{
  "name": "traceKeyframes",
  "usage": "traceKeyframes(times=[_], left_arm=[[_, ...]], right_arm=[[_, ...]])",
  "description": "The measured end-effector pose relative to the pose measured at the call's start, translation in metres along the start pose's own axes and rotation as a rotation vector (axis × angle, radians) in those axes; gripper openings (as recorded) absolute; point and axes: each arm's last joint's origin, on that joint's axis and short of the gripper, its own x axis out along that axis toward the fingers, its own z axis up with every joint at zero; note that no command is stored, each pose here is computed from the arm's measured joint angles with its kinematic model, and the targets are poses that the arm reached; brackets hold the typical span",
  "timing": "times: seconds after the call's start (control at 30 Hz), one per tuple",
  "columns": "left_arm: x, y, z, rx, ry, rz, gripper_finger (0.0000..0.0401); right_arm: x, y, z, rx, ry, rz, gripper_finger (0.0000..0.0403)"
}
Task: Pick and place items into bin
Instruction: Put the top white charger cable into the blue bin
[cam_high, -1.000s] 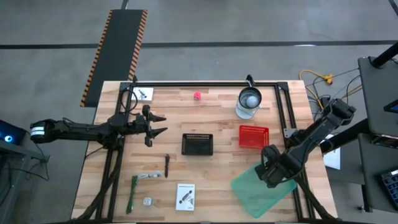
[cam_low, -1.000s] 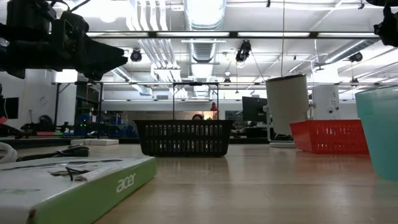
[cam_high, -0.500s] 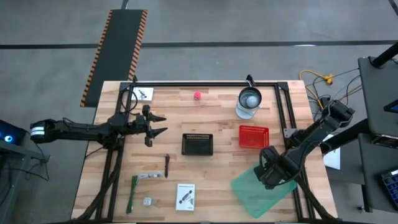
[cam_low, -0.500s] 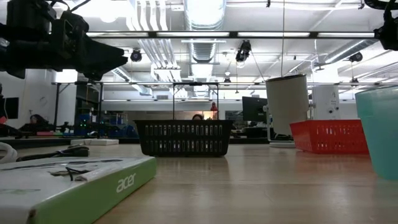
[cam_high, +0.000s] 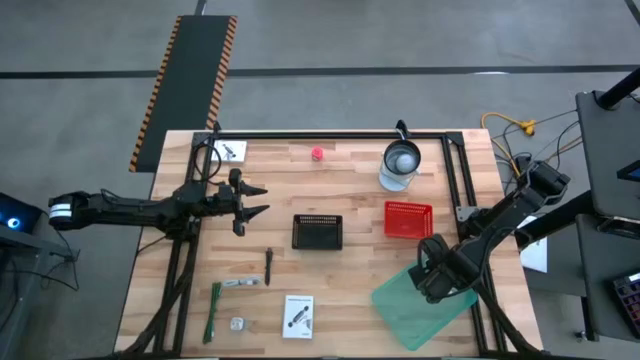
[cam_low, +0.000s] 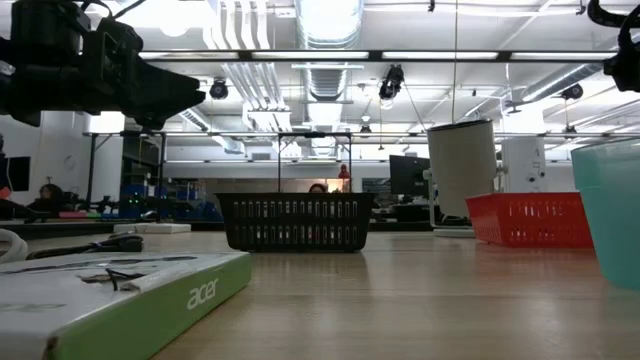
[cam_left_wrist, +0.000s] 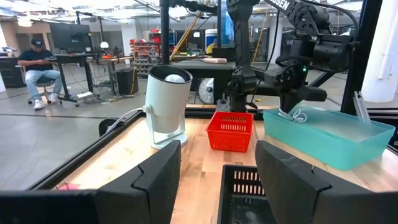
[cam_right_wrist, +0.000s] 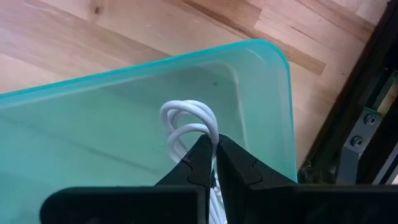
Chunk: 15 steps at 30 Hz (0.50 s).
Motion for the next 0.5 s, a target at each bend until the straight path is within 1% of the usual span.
traceKeyframes(times=[0.13, 0.27, 0.5], left_arm=[[0.0, 0.0, 0.0, 0.0, 0.0, 0.0, 0.0192], [0.0, 0.0, 0.0, 0.0, 0.0, 0.0, 0.0192], [0.0, 0.0, 0.0, 0.0, 0.0, 0.0, 0.0192]], right_arm=[[0.007, 0.001, -0.001, 0.002, 0.018, 0.022, 0.0008], [0.011, 0.0, -0.002, 0.002, 0.053, 0.009, 0.0008], [0.013, -0.001, -0.002, 0.002, 0.055, 0.007, 0.0008]])
